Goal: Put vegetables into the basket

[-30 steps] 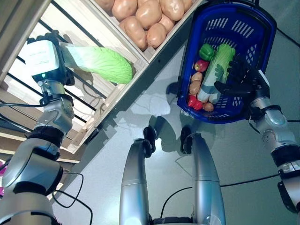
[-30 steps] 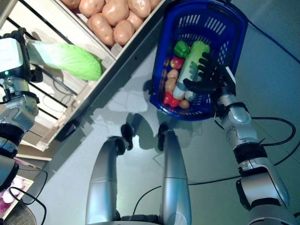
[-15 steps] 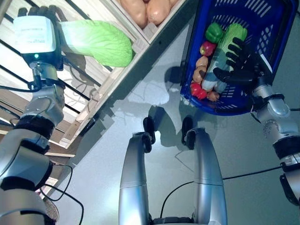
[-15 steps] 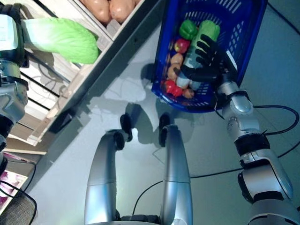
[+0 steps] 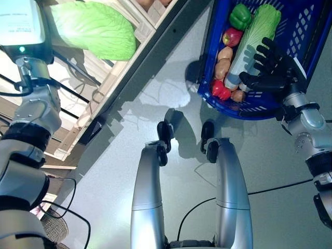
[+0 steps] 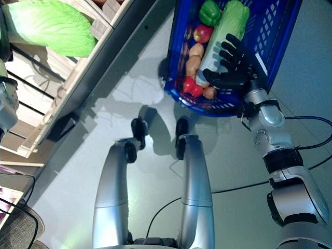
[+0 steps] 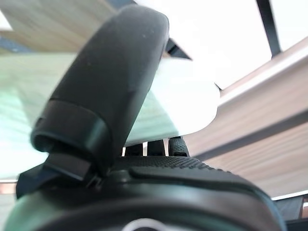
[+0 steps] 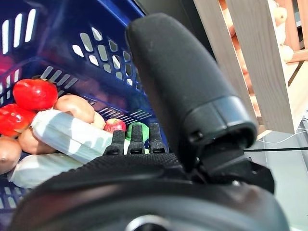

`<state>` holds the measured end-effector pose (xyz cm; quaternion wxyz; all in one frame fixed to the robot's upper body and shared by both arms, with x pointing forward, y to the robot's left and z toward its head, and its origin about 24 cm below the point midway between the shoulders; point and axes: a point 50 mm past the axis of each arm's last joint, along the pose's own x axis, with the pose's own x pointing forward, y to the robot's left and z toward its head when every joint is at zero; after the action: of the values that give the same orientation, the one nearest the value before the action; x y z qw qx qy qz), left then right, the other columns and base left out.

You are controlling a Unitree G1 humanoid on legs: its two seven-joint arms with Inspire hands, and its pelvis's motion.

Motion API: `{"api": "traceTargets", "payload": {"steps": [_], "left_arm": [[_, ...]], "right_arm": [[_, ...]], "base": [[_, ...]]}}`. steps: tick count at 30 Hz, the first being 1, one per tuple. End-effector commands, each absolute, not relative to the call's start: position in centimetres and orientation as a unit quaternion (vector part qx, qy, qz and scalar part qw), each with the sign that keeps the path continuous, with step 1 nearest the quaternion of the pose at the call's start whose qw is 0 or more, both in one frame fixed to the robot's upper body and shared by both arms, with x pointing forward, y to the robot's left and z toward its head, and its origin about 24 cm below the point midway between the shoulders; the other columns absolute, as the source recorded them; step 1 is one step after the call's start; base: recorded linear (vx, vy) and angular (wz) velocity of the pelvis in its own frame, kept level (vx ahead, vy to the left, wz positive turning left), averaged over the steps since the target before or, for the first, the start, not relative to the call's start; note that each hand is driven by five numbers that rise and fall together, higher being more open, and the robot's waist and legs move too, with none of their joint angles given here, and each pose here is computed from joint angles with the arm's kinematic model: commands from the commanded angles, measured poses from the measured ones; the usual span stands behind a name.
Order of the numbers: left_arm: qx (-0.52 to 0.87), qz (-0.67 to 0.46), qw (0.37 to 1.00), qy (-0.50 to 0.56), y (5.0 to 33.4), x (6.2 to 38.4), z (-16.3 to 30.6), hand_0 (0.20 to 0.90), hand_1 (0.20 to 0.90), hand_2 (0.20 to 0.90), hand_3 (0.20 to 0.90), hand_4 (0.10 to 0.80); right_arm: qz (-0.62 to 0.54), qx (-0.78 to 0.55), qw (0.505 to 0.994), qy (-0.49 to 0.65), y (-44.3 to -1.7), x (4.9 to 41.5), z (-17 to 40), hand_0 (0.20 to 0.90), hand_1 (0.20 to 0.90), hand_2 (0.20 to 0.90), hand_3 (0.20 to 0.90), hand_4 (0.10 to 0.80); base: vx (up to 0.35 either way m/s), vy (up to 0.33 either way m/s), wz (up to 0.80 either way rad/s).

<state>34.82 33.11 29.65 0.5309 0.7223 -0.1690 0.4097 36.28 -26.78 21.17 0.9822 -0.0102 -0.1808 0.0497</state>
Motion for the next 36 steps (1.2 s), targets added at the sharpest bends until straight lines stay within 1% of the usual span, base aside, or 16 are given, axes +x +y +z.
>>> {"api": "traceTargets", "payload": {"steps": [1,5,14,19,22,24,27,29,30,33,35,36], "left_arm": [[0.716,0.471,0.506,-0.097,37.4,32.5,32.2,0.3,0.3,0.3,0.3,0.4],[0.706,0.474,0.516,-0.1,37.7,32.2,32.1,0.3,0.3,0.3,0.3,0.4],[0.673,0.463,0.564,-0.119,37.7,32.3,31.1,0.3,0.3,0.3,0.3,0.4],[0.659,0.415,0.602,-0.175,36.7,32.6,30.6,0.3,0.3,0.3,0.3,0.4],[0.618,0.392,0.652,-0.199,36.4,32.5,29.6,0.3,0.3,0.3,0.3,0.4],[0.57,0.372,0.705,-0.199,36.3,32.5,28.3,0.3,0.3,0.3,0.3,0.4],[0.489,0.335,0.78,-0.198,35.6,32.7,25.9,0.3,0.3,0.3,0.3,0.4],[0.443,0.309,0.819,-0.195,34.8,32.7,23.7,0.3,0.3,0.3,0.3,0.4],[0.42,0.304,0.832,-0.199,34.5,32.7,23.1,0.3,0.3,0.3,0.3,0.4],[0.358,0.26,0.877,-0.188,32.7,32.3,18.7,0.3,0.3,0.3,0.3,0.4],[0.335,0.24,0.893,-0.181,31.4,31.9,16.4,0.3,0.3,0.3,0.3,0.4],[0.325,0.235,0.898,-0.181,31.2,31.8,15.9,0.3,0.3,0.3,0.3,0.4]], "right_arm": [[0.05,-0.008,0.939,-0.339,-28.1,33.9,27.7,0.9,0.9,0.9,0.9,0.8],[0.05,0.007,0.937,-0.345,-28.2,33.7,27.6,0.9,0.9,0.9,0.9,0.8],[0.069,0.019,0.939,-0.336,-27.7,33.6,25.8,0.9,0.9,0.9,0.9,0.8],[0.08,0.028,0.942,-0.325,-27.1,33.5,24.7,0.9,0.9,0.9,0.9,0.8],[0.088,0.032,0.943,-0.318,-26.6,33.4,23.8,0.9,0.9,0.9,0.9,0.8],[0.093,0.045,0.946,-0.308,-26.4,33.2,22.8,0.9,0.9,0.9,0.9,0.8],[0.098,0.093,0.947,-0.292,-25.9,33.0,21.1,0.9,0.9,0.9,0.9,0.8],[0.116,0.131,0.944,-0.278,-24.8,32.9,19.6,0.9,0.9,0.9,0.9,0.8],[0.124,0.145,0.943,-0.274,-24.3,32.8,19.1,0.9,0.9,0.9,0.9,0.8],[0.186,0.184,0.934,-0.245,-21.1,31.7,15.9,0.9,0.9,0.9,0.9,0.8],[0.209,0.197,0.93,-0.23,-19.9,30.9,14.3,0.9,0.9,0.9,0.9,0.8],[0.215,0.196,0.929,-0.229,-19.6,30.7,14.0,0.9,0.9,0.9,0.9,0.8]], "base": [[-0.035,-0.031,-0.05],[-0.044,-0.037,0.0],[-0.023,-0.065,-0.04],[0.01,-0.085,0.0],[0.037,-0.053,0.01],[0.08,-0.035,0.02],[0.084,-0.043,0.05],[0.067,-0.038,0.12],[0.094,-0.039,0.1],[0.119,-0.044,0.08],[0.114,-0.037,0.04],[0.114,-0.035,0.05]]}}
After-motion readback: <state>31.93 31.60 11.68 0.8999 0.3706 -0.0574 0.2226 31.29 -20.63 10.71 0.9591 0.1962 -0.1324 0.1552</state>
